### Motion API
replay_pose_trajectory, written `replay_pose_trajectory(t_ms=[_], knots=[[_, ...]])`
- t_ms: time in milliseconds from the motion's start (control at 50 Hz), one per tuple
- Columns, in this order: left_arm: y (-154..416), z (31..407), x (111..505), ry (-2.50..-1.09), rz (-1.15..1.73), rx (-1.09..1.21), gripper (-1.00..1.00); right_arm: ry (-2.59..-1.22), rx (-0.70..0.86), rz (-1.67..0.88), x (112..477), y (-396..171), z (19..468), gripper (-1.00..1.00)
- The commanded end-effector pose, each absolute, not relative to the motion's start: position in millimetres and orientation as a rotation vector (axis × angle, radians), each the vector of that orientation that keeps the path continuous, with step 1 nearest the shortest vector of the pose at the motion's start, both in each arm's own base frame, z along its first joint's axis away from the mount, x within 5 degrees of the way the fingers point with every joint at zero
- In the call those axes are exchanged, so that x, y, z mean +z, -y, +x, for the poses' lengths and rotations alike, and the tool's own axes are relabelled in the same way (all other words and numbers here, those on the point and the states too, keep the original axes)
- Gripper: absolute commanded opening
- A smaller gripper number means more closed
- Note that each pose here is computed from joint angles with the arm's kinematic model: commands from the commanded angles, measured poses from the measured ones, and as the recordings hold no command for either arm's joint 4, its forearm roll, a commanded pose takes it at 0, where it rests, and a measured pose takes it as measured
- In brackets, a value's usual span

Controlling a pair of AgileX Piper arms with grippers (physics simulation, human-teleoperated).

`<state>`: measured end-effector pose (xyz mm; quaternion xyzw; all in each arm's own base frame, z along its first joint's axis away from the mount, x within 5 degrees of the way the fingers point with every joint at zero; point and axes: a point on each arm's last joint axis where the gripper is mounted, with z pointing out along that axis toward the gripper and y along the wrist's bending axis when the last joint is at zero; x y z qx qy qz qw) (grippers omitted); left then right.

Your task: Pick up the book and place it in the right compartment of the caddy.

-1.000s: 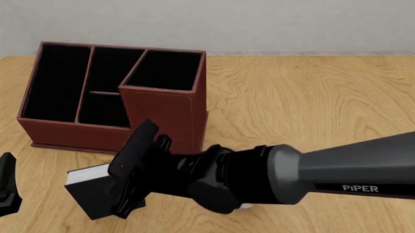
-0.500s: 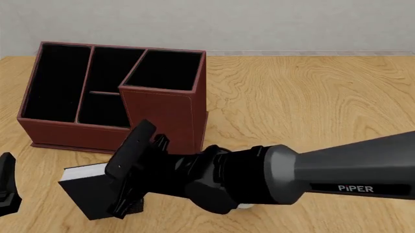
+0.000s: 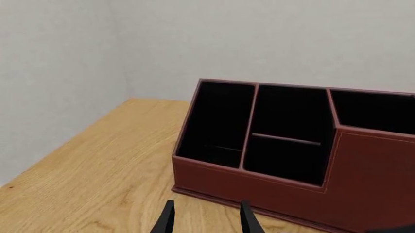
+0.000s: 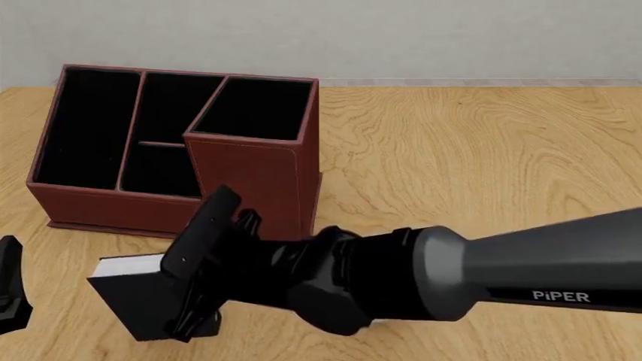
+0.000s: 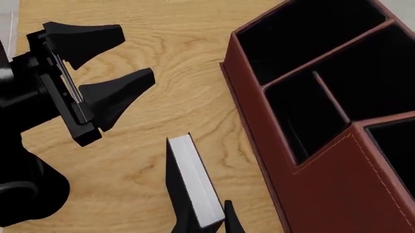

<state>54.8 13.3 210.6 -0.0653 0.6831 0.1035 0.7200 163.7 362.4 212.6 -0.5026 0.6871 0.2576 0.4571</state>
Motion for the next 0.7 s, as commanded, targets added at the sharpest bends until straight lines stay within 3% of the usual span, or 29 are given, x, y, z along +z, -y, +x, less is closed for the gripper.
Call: replay_pose_trajectory(t_ms=[20, 700], knots=[[-13, 55, 211, -1.506, -0.145, 0.227, 1.00, -1.707, 0.643, -1.247, 216, -358, 158, -1.00], [-12, 55, 214, -1.479, -0.135, 0.210, 1.00, -1.603, 0.643, -1.262, 275, -334, 142, -1.00]])
